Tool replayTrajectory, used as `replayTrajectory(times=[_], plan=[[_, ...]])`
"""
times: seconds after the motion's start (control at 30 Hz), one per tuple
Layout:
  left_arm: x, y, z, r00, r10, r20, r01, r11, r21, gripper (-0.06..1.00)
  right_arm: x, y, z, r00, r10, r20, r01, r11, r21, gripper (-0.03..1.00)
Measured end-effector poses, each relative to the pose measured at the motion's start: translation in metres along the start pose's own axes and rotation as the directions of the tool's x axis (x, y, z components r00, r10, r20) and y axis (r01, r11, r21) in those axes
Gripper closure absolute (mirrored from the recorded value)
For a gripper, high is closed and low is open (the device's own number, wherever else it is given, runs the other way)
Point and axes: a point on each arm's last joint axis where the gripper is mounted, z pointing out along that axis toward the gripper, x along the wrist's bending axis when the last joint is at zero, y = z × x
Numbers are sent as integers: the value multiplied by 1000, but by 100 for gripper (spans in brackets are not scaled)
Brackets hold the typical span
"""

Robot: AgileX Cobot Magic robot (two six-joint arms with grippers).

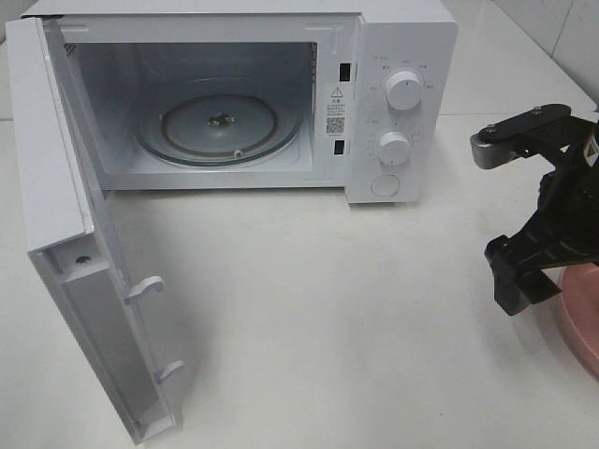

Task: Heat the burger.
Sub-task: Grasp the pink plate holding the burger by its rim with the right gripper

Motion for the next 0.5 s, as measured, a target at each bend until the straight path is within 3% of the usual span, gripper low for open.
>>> replayTrajectory(times=[0.5], plan=[[0,0,0,1000,0,0,0,1000,0,-4,-37,1,25,981,194,15,-194,978,70,-1]])
